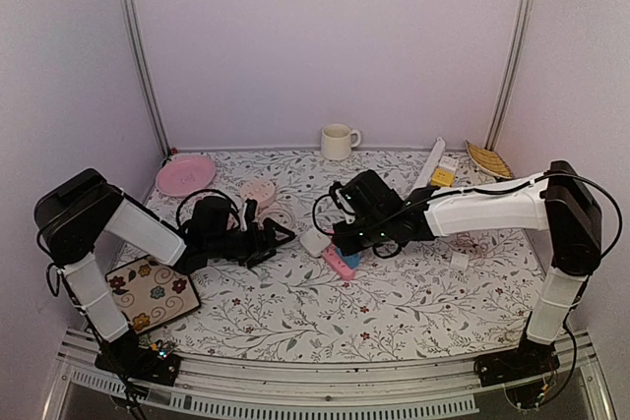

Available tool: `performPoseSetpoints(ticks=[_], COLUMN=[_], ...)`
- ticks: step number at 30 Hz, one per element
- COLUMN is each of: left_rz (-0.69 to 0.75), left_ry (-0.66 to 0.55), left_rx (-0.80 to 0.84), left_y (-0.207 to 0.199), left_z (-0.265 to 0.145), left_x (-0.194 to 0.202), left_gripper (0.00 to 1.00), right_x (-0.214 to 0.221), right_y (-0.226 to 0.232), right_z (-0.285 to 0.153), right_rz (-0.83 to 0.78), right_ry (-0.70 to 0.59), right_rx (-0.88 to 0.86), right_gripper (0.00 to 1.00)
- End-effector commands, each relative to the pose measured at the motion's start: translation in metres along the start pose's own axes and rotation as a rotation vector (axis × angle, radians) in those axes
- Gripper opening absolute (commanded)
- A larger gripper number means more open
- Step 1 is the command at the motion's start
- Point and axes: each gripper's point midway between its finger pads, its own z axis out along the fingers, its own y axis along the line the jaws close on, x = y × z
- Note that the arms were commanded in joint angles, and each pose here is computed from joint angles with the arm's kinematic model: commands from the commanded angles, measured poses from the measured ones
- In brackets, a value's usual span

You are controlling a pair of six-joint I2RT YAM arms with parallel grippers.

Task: Pull the plug off the socket

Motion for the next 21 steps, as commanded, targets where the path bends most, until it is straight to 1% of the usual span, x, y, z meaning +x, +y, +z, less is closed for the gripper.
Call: performPoseSetpoints(ticks=[1,7,9,13,15,21], left_rz=[-0.035,-0.064,-0.065,-0.063,-0.063,-0.057], left_ry=[0.018,0.053,0.057,0.06,0.06,0.06], left_rx=[0.093,0.128,0.131,0.125,0.122,0.118], left_y=[-0.019,-0.024,-0.026,-0.026,-0.025,-0.025], left_z=[0.01,0.025,0.029,0.031,0.031,0.032], left_x=[0.012,0.024,0.026,0.028,0.028,0.027], left_gripper=[0.94,0.89,0.89,0.89,0.88,0.88], right_x=[-0.001,0.003,0.007,0.012,0.015,0.021], right_y=[0.013,0.005,-0.002,-0.007,-0.008,-0.009], right_z=[-0.006,-0.003,-0.003,-0.005,-0.006,-0.006], right_rz=[0.1,0.097,0.087,0.068,0.06,0.058], right_ry=[-0.025,-0.026,-0.02,-0.013,-0.004,0.008], right_rx=[-0.079,-0.038,-0.004,0.016,0.019,0.022], right_gripper=[0.05,0.18,0.25,0.33,0.36,0.36])
